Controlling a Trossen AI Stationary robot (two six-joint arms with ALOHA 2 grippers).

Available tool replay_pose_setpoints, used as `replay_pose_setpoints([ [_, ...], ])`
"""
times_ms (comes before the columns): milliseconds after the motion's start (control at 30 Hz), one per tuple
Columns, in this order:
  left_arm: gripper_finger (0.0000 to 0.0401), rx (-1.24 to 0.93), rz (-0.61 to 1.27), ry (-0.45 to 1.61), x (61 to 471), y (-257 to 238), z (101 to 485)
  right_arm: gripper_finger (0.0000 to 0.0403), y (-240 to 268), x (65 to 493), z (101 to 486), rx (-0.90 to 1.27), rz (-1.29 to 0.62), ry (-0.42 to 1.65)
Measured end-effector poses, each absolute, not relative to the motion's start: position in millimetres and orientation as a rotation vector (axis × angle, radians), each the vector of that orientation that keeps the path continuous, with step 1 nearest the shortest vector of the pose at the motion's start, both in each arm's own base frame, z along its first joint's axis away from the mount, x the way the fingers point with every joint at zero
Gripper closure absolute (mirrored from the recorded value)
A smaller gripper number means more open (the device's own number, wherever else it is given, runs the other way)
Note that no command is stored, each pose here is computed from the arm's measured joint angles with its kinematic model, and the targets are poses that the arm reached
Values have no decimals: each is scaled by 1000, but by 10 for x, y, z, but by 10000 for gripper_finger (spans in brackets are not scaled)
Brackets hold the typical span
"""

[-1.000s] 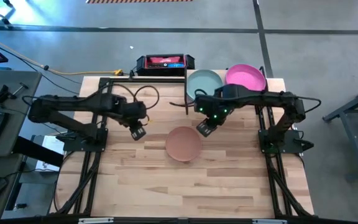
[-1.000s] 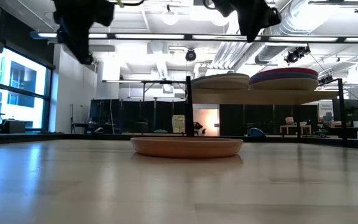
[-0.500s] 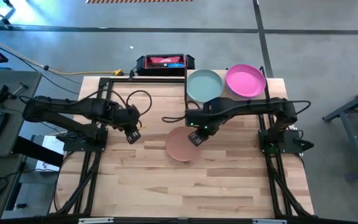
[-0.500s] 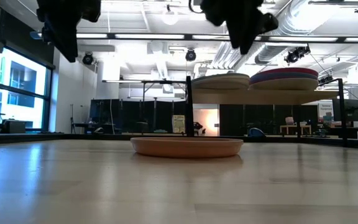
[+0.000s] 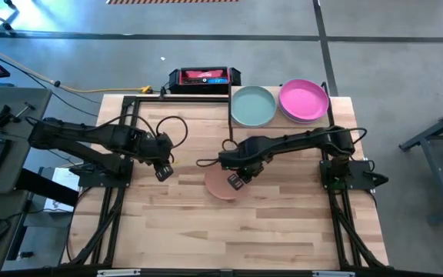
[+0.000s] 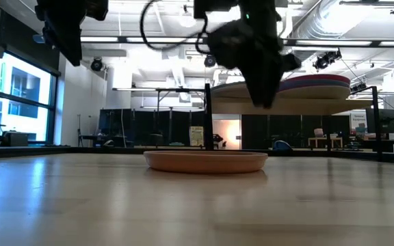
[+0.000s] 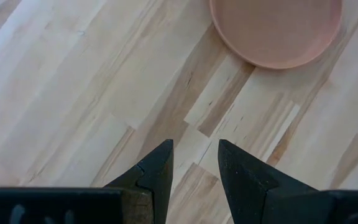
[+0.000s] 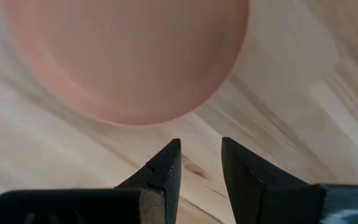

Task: Place and stack plates onto a shelf
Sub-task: Stack the brown plate on top of the light blue plate on the shelf

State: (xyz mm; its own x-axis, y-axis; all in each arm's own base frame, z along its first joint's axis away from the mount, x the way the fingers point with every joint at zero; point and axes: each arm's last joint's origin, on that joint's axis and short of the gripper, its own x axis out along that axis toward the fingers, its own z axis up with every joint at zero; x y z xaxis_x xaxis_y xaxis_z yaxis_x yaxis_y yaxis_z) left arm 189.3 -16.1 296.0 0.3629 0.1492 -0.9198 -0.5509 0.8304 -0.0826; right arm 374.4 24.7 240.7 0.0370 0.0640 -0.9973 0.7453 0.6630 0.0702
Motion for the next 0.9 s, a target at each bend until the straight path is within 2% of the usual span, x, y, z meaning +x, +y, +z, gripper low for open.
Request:
replay_pose_setpoints([
  [133,286,-421,467,1115,1891,-179,2960,308,248,3698,2187,734,-636,1480],
  [300,286,-424,467,1114,1890,-185,2961,308,257,3744,1971,800,-596,1405],
  [500,286,-427,470,1113,1890,-185,2961,308,253,3630,1758,856,-709,1431],
  [900,286,-428,470,1113,1890,-184,2961,308,245,3636,1640,934,-776,1344],
])
